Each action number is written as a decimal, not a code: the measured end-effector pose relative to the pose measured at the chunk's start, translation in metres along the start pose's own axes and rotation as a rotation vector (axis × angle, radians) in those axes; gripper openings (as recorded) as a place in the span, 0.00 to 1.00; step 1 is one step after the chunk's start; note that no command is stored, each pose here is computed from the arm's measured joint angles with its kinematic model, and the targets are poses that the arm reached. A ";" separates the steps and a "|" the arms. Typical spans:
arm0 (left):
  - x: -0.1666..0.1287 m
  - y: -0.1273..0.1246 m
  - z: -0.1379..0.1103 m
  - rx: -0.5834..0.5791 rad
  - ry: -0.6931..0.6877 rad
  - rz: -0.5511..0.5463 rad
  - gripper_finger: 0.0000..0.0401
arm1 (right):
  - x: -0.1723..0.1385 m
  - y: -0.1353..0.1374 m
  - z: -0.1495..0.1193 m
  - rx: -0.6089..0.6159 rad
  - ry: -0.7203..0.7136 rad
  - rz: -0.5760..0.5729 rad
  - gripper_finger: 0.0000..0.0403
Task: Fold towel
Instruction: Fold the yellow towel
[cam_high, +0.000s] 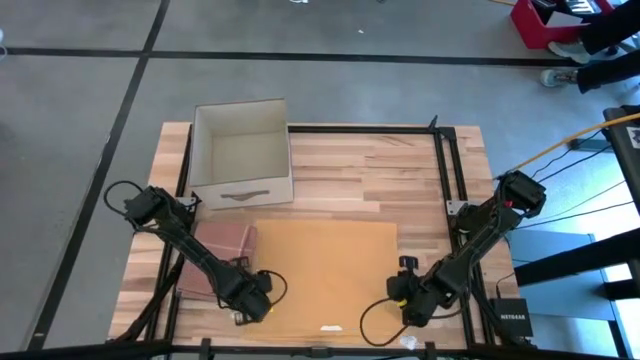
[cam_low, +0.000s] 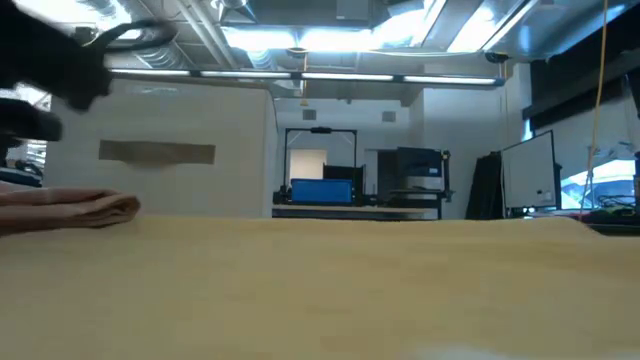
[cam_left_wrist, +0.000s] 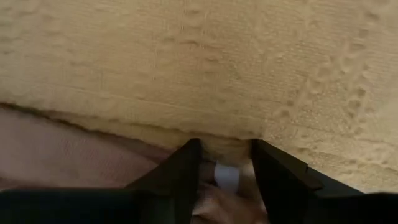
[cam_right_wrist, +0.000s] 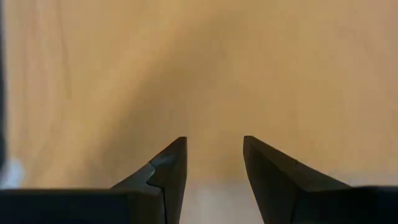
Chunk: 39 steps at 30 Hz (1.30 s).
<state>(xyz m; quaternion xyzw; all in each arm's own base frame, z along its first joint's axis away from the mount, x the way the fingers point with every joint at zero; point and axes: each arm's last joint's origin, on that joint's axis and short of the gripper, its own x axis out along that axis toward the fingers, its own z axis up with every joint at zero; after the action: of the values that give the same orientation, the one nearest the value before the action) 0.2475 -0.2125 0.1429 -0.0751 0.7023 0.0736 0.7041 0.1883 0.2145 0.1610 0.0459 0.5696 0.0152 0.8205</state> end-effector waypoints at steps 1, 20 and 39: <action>0.000 0.002 -0.003 0.002 0.042 0.012 0.36 | -0.001 -0.002 0.000 0.005 0.005 -0.008 0.39; -0.089 -0.023 0.086 0.052 -0.966 -0.198 0.36 | 0.016 -0.032 0.006 0.067 -0.138 -0.165 0.39; 0.034 -0.033 0.161 0.112 -0.783 -0.359 0.36 | 0.027 -0.116 0.008 0.179 -0.236 -0.287 0.39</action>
<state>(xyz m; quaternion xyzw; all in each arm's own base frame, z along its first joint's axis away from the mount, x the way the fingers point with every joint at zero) 0.4119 -0.2111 0.1094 -0.1244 0.3608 -0.0653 0.9220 0.2022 0.1007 0.1278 0.0387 0.4694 -0.1580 0.8679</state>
